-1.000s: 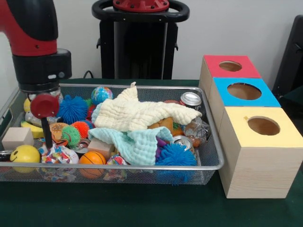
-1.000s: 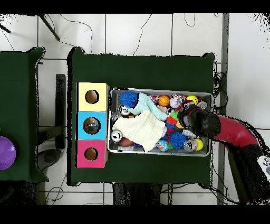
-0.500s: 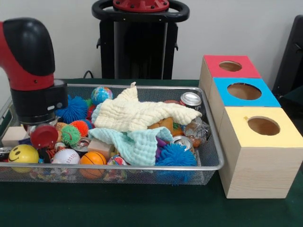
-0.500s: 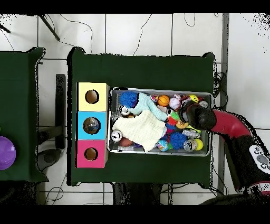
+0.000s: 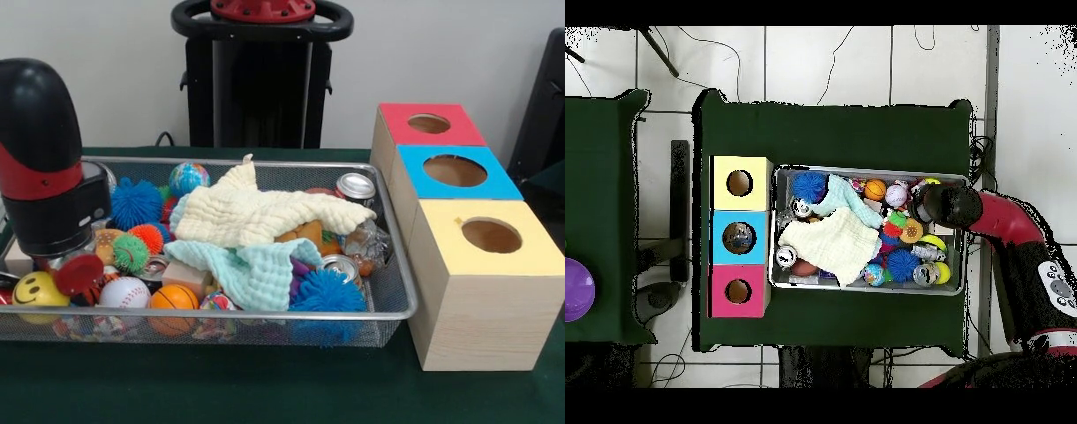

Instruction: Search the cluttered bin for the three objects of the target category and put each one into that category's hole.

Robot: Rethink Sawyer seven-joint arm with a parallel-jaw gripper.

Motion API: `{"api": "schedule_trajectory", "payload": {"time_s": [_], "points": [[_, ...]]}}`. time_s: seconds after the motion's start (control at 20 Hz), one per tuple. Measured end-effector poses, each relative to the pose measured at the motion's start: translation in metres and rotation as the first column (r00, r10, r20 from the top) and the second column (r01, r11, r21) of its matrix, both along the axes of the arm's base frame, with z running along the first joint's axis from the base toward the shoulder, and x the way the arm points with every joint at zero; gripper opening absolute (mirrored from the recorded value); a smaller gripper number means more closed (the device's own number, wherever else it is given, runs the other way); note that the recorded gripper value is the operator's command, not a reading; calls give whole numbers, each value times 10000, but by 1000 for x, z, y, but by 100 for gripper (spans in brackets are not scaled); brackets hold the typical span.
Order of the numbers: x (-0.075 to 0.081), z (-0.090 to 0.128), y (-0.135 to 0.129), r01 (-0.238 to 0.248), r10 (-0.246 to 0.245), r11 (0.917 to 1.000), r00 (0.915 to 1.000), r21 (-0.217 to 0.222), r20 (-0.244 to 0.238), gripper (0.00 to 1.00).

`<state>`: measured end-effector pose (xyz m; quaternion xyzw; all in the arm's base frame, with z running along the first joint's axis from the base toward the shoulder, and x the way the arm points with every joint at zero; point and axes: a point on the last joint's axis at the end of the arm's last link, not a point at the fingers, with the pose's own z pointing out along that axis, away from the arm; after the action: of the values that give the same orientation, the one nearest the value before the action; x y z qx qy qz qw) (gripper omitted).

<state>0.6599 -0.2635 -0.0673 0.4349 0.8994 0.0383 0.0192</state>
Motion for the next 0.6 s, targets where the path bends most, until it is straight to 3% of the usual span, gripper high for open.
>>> {"api": "schedule_trajectory", "payload": {"time_s": [0.3,0.6], "points": [[11,0,-2,7,3,9999,9969,126,-790,100],[23,1,-1,-174,167,9998,9866,-26,-1626,100]]}}
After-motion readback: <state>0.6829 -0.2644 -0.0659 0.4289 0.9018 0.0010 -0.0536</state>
